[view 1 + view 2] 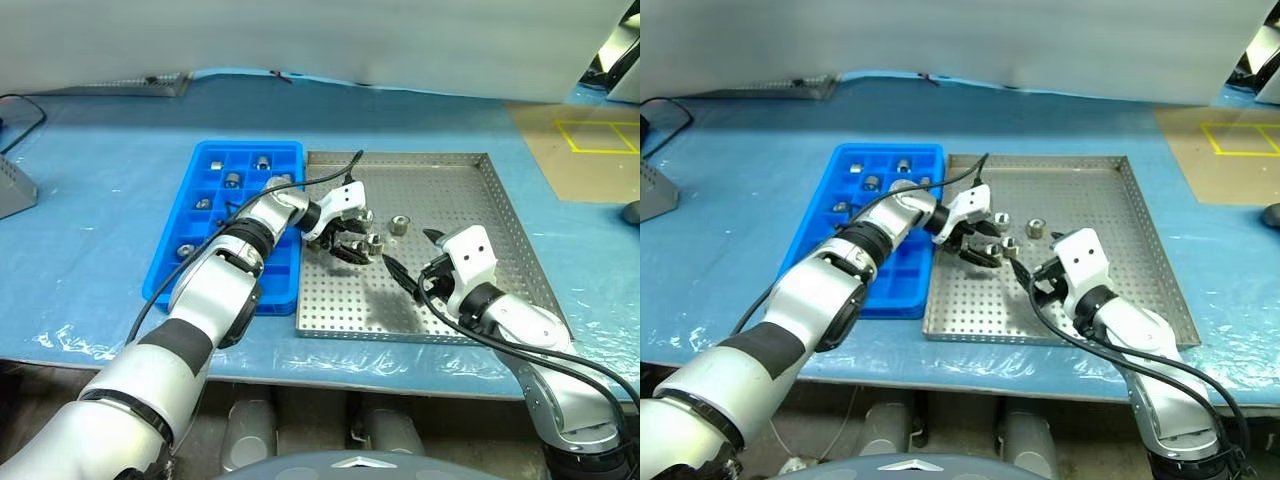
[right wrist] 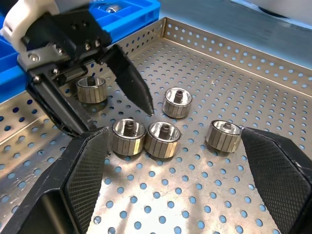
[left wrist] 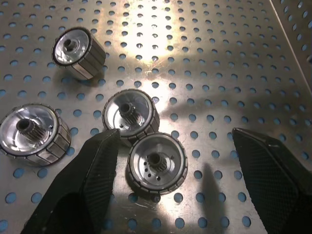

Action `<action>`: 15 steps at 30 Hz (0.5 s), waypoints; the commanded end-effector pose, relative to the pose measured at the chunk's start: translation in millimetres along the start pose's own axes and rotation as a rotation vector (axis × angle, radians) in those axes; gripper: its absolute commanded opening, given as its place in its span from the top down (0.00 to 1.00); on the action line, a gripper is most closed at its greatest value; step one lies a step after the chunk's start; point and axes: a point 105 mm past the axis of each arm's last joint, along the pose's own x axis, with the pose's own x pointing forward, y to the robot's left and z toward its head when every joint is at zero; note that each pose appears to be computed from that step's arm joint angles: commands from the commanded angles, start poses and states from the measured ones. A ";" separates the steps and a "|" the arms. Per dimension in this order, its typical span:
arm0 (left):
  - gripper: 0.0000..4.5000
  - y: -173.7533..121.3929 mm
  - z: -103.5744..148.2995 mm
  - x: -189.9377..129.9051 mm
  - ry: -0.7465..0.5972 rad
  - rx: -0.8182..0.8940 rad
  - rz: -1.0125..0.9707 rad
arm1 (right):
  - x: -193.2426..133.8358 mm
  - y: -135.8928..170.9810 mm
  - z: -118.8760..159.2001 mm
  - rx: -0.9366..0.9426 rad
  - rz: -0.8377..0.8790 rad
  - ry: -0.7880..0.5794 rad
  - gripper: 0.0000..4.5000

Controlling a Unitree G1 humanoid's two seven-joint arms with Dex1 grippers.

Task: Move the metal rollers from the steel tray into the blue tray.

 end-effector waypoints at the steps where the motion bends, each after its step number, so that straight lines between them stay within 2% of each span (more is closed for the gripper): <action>1: 0.14 2.5 -9.1 5.4 0.063 0.003 0.046 | -4.2 -1.6 12.4 -0.029 -0.019 -0.045 0.00; 5: 0.14 3.3 -19.3 14.2 0.106 -0.011 0.098 | -4.5 -4.1 10.0 -0.032 -0.024 -0.037 0.00; 11: 0.14 3.9 -15.3 25.5 0.074 -0.057 0.146 | -4.3 -3.8 8.3 -0.036 -0.025 -0.029 0.00; 15: 0.14 1.2 -20.7 25.0 0.097 -0.059 0.125 | -5.8 -3.6 4.9 -0.039 -0.026 -0.019 0.00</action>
